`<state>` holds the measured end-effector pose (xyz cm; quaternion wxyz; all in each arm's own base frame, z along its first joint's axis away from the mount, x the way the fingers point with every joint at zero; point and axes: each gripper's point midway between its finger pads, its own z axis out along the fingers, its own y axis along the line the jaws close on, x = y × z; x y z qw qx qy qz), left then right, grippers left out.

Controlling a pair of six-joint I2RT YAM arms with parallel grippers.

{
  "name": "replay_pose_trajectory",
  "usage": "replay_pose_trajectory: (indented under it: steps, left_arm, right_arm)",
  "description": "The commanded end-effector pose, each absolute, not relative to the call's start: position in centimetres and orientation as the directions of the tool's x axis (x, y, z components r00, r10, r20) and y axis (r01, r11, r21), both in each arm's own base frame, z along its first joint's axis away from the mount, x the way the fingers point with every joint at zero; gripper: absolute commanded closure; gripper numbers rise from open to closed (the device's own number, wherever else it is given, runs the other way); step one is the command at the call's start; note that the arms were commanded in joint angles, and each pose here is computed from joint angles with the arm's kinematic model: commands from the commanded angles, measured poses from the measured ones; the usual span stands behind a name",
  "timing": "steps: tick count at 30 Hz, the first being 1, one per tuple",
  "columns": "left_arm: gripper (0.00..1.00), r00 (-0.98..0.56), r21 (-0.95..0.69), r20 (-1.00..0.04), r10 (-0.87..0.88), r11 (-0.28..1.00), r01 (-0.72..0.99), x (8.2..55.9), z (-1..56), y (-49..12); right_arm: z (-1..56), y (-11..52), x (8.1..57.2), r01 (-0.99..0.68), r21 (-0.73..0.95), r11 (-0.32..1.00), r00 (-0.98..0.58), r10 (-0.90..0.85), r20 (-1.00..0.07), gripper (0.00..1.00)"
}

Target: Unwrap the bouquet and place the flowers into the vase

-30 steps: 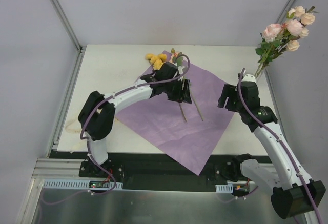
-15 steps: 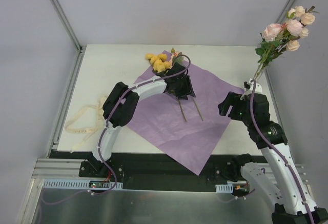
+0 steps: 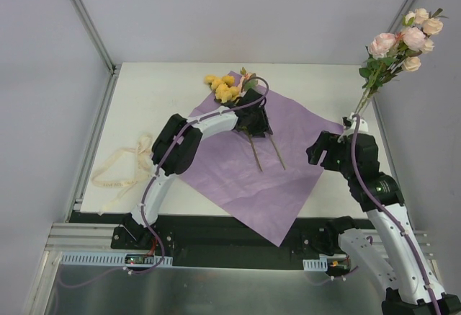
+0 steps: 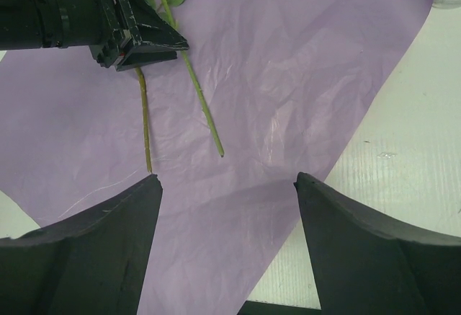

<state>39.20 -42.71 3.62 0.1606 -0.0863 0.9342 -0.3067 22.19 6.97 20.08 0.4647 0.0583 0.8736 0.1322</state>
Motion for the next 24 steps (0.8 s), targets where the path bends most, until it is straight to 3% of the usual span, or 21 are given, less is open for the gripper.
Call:
replay_pose_trajectory:
  steps: [1, 13, 17, 21, 24]
  left_arm:
    - [0.65, -0.917, -0.612, -0.274, -0.290, 0.788, -0.066, 41.2, 4.6, -42.4]
    - [0.75, -0.911, -0.639, -0.258, -0.321, 0.764, -0.088, 42.7, 4.3, -43.2]
    - [0.91, -0.918, -0.659, -0.263, -0.298, 0.750, -0.055, 42.7, 4.6, -43.9]
    - [1.00, -0.899, -0.664, -0.370, -0.235, 0.743, 0.079, 42.9, 8.9, -43.9]
    - [1.00, -0.860, -0.627, -0.487, -0.152, 0.747, 0.223, 42.0, 12.7, -42.5]
  right_arm:
    - [21.0, 6.7, 22.0, -0.019, 0.285, 0.958, -0.531, 0.231, -0.815, 0.22]
    - [21.6, 6.3, 21.4, -0.010, 0.288, 0.958, -0.524, 0.241, -0.817, 0.22]
    - [21.8, 6.4, 21.2, -0.011, 0.300, 0.954, -0.525, 0.249, -0.814, 0.22]
    - [21.9, 6.4, 21.0, -0.011, 0.301, 0.954, -0.530, 0.250, -0.811, 0.21]
    - [21.9, 6.5, 21.0, -0.013, 0.301, 0.954, -0.530, 0.248, -0.811, 0.21]
